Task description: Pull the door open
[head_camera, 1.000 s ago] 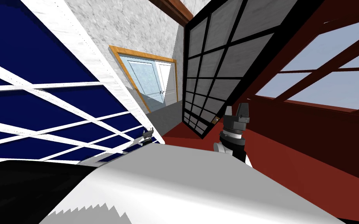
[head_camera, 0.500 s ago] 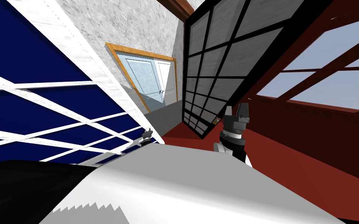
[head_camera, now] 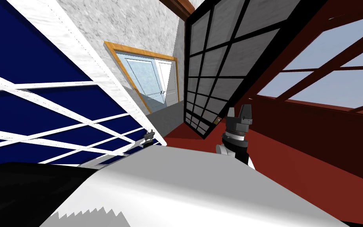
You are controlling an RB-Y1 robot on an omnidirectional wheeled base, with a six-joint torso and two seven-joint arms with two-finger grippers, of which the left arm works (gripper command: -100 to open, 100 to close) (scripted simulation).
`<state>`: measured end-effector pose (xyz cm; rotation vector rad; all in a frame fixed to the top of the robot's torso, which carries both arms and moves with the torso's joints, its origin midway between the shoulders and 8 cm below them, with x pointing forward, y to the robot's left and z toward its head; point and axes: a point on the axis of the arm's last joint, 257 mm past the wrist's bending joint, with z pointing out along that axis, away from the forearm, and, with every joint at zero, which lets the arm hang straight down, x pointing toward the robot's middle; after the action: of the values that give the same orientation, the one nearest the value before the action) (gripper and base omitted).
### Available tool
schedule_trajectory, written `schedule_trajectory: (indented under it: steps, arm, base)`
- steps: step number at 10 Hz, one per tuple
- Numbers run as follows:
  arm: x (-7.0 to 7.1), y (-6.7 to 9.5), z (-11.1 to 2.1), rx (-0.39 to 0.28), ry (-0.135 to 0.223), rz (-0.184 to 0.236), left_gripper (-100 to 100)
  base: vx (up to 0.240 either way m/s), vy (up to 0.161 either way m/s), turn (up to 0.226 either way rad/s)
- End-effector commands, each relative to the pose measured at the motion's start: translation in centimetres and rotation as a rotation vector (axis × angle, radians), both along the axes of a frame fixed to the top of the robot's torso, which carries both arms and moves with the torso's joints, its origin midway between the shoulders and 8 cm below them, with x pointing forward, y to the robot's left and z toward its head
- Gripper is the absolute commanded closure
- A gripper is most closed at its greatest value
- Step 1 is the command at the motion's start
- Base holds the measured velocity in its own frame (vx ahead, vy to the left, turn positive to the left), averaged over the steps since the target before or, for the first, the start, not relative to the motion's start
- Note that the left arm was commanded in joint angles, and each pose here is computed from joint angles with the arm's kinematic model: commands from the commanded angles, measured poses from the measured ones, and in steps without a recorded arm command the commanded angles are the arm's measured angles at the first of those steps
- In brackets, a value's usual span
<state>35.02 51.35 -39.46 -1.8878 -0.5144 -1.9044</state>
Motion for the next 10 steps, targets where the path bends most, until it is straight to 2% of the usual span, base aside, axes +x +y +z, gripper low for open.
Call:
schedule_trajectory:
  steps: [1, 5, 6, 7, 8, 10]
  arm:
    - [0.1, -0.9, -0.4, -0.011, 0.007, -0.028, 100]
    - [1.2, -3.2, -0.3, -0.025, 0.003, -0.116, 100]
    - [1.3, -3.5, -0.3, -0.027, 0.003, -0.128, 100]
    - [1.2, -3.2, -0.4, -0.023, 0.005, -0.119, 100]
    - [1.2, -3.9, -0.6, -0.027, 0.008, -0.15, 100]
    - [1.3, -4.6, -0.5, -0.026, 0.007, -0.182, 100]
  base:
    - [-0.229, -0.002, -0.072]
    - [-0.243, -0.016, -0.071]
    - [-0.255, -0.047, -0.059]
    - [-0.107, -0.034, -0.012]
    - [-0.17, 0.025, -0.055]
    - [-0.235, -0.006, -0.07]
